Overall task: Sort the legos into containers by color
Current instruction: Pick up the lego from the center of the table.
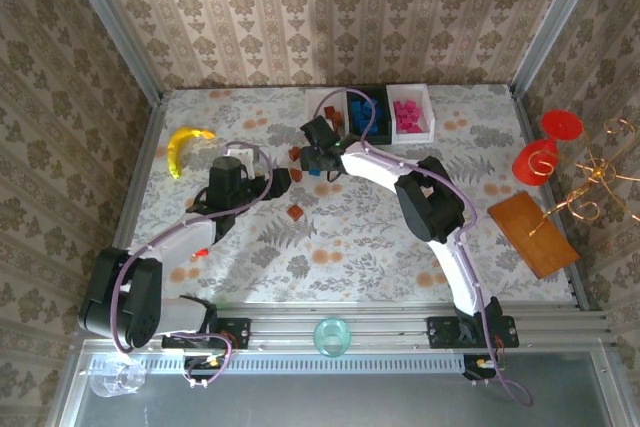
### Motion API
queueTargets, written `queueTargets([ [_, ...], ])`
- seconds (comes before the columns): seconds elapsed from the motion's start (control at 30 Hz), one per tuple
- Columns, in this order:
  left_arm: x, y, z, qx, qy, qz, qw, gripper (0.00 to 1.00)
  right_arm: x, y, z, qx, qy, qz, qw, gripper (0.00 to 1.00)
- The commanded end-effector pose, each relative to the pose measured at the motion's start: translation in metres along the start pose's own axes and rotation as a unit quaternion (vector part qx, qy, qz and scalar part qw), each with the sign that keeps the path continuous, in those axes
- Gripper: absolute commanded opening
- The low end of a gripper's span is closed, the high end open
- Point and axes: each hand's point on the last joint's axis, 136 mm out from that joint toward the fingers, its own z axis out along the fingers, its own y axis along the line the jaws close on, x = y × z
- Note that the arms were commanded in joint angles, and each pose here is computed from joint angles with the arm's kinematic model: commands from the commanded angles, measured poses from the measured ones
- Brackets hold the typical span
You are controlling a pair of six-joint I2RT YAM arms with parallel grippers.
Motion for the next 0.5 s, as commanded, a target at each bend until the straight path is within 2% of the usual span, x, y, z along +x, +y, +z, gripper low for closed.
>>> queueTargets([
  [0.0,0.005,0.002,0.003,0.007,0.005,-0.014,1.0,0.9,0.012,-0.007,0.01,0.033,0.02,0.006,0.999,0.71],
  [0.27,0.004,-0.001,0.003,0.013,0.004,-0.012,1.0,0.9,0.028,-0.011,0.021,0.037,0.039,0.001,0.999,0.68],
  [0.47,0.005,-0.003,0.005,0.018,0.008,-0.014,1.0,0.89,0.033,-0.015,0.019,0.029,0.038,-0.016,0.999,0.5],
])
